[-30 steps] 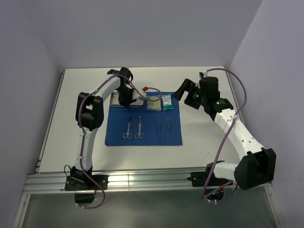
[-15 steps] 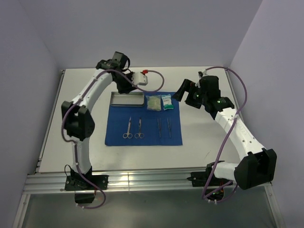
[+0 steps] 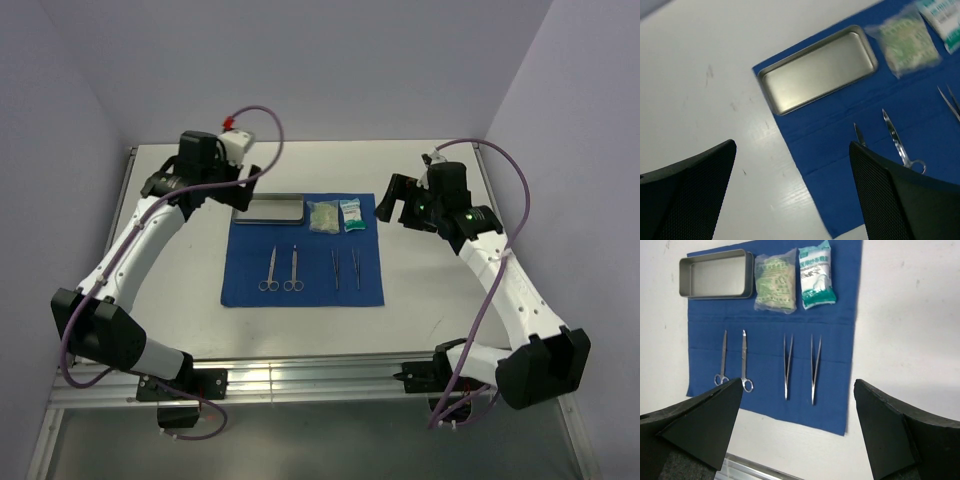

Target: Open and lay out the surgical kit

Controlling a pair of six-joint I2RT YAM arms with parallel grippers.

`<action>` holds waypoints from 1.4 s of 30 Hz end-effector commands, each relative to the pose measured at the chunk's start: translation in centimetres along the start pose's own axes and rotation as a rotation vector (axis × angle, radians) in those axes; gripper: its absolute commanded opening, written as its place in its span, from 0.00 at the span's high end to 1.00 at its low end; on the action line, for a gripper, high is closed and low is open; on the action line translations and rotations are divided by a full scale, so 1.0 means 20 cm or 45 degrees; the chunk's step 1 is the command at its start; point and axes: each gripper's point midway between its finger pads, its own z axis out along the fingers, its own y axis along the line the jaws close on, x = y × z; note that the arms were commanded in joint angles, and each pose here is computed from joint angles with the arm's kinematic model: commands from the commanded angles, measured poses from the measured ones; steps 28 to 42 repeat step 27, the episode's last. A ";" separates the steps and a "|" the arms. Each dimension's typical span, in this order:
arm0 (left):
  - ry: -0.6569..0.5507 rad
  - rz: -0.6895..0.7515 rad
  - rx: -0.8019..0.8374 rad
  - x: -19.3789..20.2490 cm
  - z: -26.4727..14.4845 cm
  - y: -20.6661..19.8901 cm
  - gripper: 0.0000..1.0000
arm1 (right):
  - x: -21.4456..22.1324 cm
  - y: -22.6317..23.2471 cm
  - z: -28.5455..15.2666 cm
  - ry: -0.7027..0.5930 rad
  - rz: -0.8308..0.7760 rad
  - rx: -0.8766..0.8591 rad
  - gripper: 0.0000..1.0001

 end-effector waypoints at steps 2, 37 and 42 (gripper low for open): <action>-0.176 -0.585 -0.329 -0.01 -0.16 0.37 0.01 | 0.01 -0.07 -0.15 -0.087 -0.036 0.062 0.00; -0.163 -0.747 -0.432 0.38 -0.39 0.47 0.01 | 0.18 -0.21 -0.16 -0.076 -0.111 0.208 0.00; -0.163 -0.747 -0.432 0.38 -0.39 0.47 0.01 | 0.18 -0.21 -0.16 -0.076 -0.111 0.208 0.00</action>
